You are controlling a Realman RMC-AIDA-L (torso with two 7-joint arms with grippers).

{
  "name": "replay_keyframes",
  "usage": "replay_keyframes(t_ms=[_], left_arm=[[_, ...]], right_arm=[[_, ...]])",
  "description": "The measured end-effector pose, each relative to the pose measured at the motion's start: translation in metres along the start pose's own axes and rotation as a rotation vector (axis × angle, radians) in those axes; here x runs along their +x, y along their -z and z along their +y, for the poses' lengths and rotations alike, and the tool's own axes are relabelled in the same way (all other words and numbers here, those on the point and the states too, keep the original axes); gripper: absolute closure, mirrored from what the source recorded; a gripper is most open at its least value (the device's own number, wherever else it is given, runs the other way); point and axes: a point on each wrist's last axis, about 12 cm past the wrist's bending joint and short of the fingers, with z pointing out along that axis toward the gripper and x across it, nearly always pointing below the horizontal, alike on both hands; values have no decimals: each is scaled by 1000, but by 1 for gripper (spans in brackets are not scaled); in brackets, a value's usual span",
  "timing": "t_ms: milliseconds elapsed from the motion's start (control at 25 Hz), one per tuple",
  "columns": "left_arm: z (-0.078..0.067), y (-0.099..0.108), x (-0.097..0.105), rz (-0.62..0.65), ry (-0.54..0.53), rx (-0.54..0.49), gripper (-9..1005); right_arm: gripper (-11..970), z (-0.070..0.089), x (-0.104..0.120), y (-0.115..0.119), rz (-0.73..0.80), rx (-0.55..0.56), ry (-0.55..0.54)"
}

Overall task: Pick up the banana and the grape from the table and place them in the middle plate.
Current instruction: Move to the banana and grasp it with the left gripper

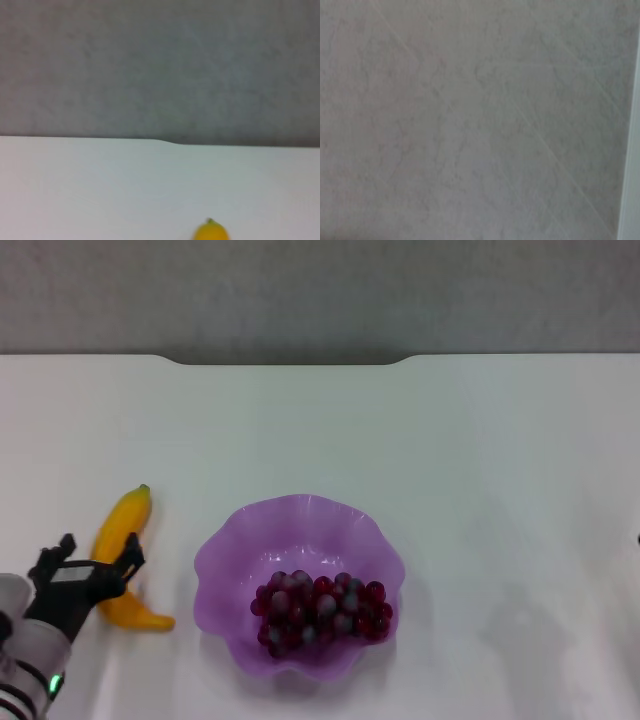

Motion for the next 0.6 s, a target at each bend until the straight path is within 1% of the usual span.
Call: replay_keyframes(t_ms=[120,240,360,600], left_arm=[[-9,0,2,15,-25,20,103],[-11,-2,3,39,-43,24,105],[-11,-3,4,50,-41,18,109],[-4,-3,3,45,-44,-13,119]], right_arm=[[960,2,-1,-1,-3,-8,1],[960,3,0,-1,-2,-14,2],[960,4,-1,-1,-3,-19,3],[960,6,-1,-1,-7,-29,1]])
